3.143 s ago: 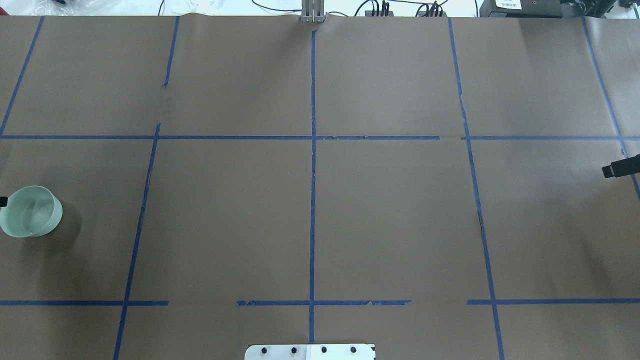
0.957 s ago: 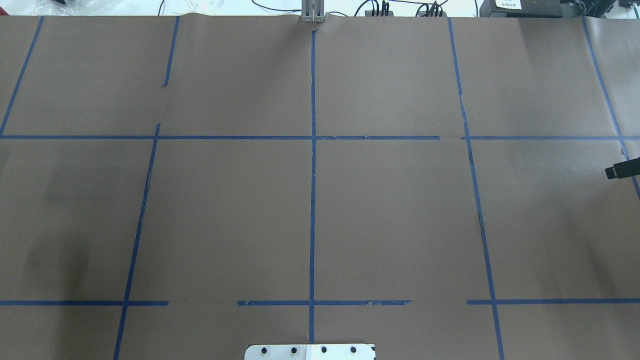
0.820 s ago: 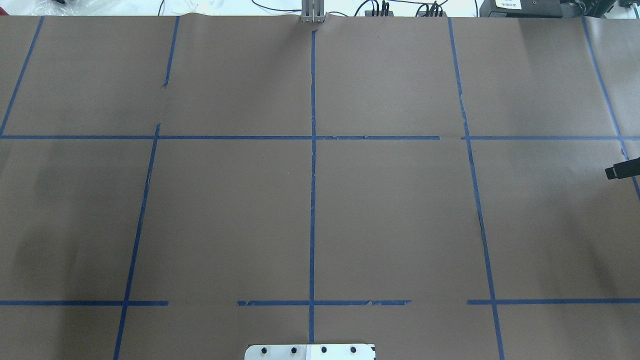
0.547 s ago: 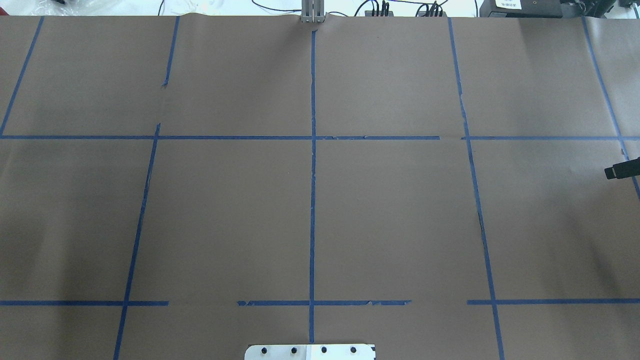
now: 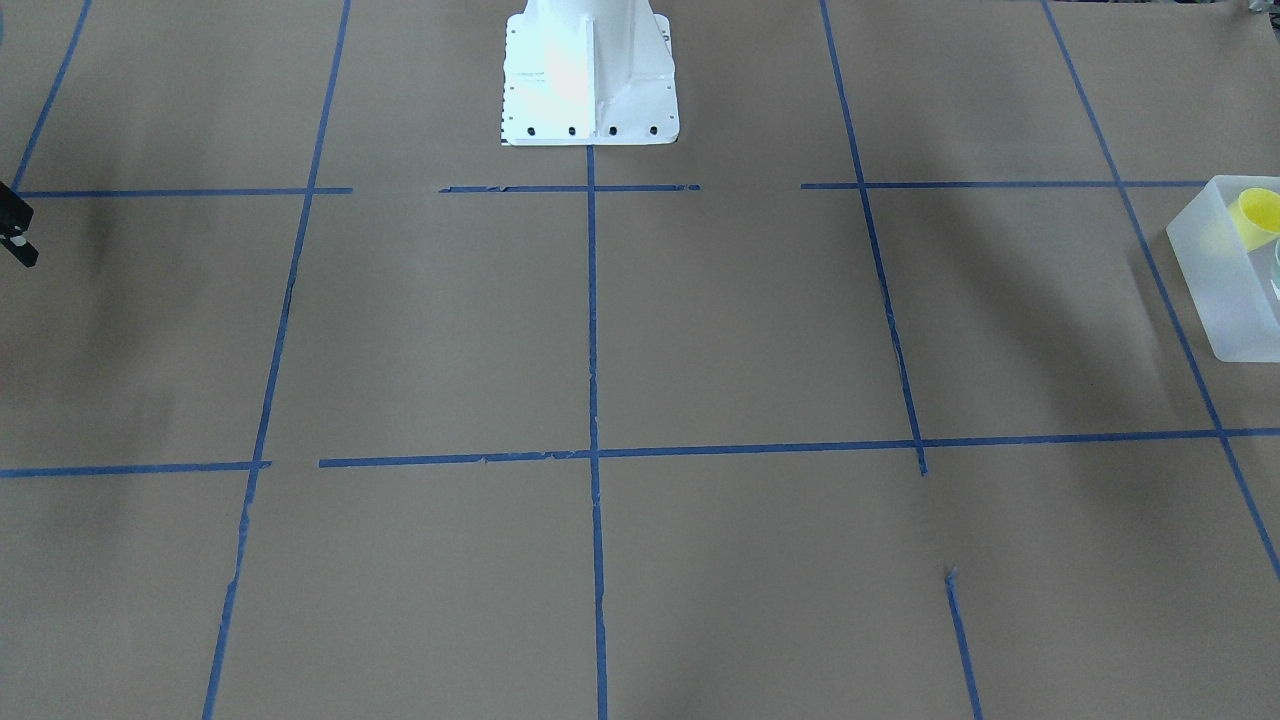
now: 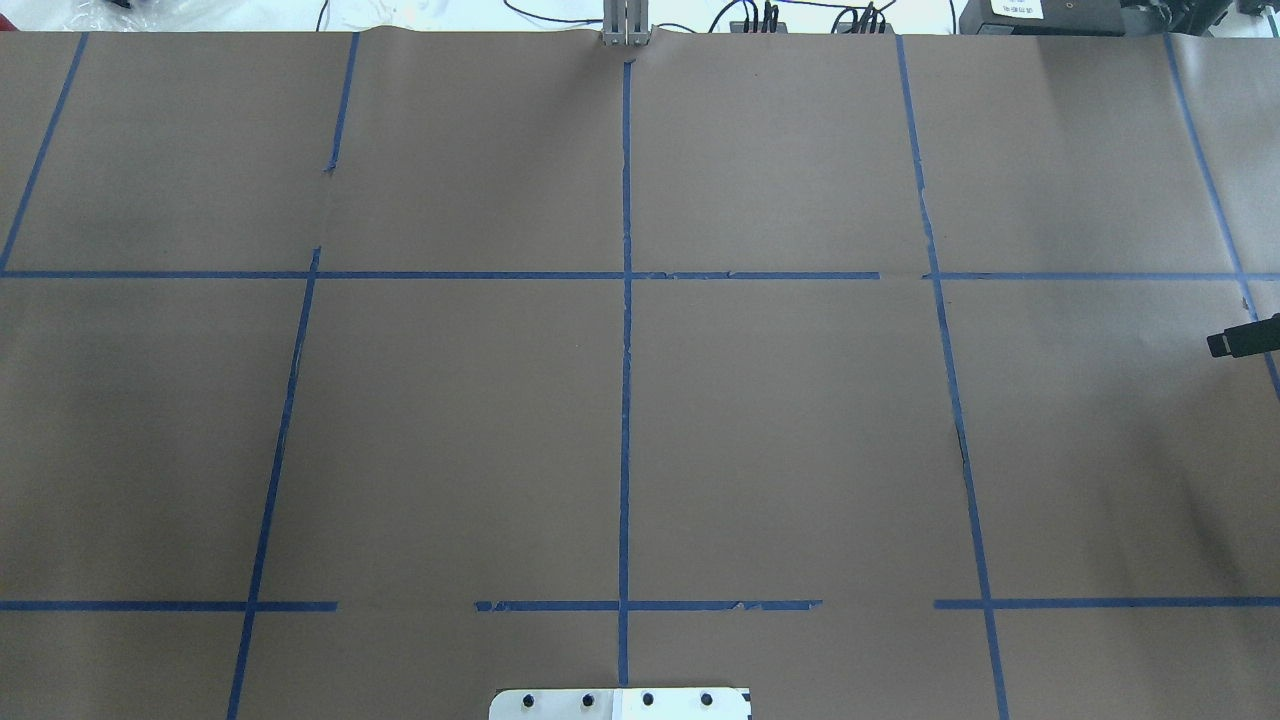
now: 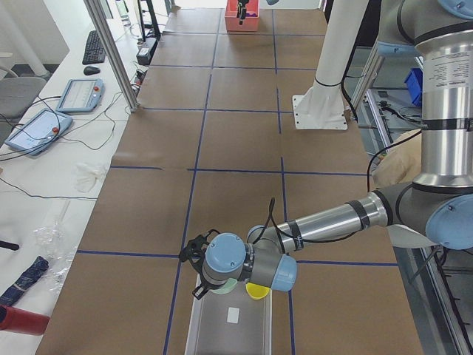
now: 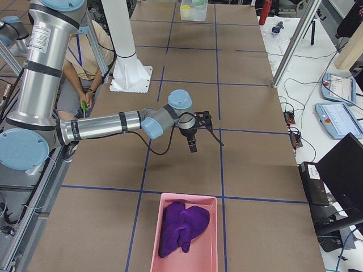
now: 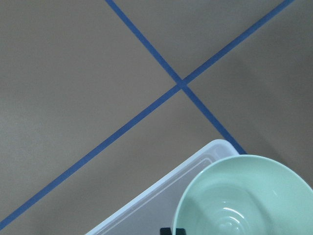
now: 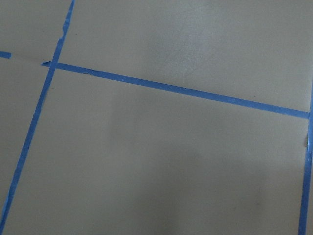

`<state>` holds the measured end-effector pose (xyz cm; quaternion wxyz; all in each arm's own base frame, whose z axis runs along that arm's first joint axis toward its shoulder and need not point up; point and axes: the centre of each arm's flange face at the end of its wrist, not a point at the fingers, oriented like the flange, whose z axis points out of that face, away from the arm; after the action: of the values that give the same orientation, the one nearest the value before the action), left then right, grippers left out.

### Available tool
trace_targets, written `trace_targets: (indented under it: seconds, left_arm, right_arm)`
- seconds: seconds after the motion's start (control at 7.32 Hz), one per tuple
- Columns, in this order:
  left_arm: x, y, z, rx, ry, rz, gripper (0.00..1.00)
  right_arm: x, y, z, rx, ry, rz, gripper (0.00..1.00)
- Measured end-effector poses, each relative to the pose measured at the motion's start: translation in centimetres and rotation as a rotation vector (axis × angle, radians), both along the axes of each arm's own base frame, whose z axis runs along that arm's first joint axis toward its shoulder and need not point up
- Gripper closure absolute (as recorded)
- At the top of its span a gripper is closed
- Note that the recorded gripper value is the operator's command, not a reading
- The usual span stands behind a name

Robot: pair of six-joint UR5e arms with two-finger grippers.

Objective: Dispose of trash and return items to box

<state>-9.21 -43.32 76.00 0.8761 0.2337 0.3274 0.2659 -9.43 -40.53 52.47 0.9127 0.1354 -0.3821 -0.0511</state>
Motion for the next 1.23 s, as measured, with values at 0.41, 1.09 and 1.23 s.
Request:
trace_targets:
  seconds: [0.41, 1.09, 1.23]
  left_arm:
    - [-0.1, -0.1, -0.9, 0.009, -0.001, -0.039, 0.00]
    - [2.9, -3.7, -15.3, -0.113, 0.062, -0.218, 0.00]
    - [3.6, -3.3, -16.8, -0.149, 0.067, -0.220, 0.00]
  right_arm:
    - [0.0, 0.0, 0.0, 0.000, 0.000, 0.000, 0.00]
    - [2.5, 0.7, 0.8, -0.057, -0.056, -0.011, 0.00]
    - [4.2, 1.2, 1.3, -0.103, -0.085, -0.027, 0.00]
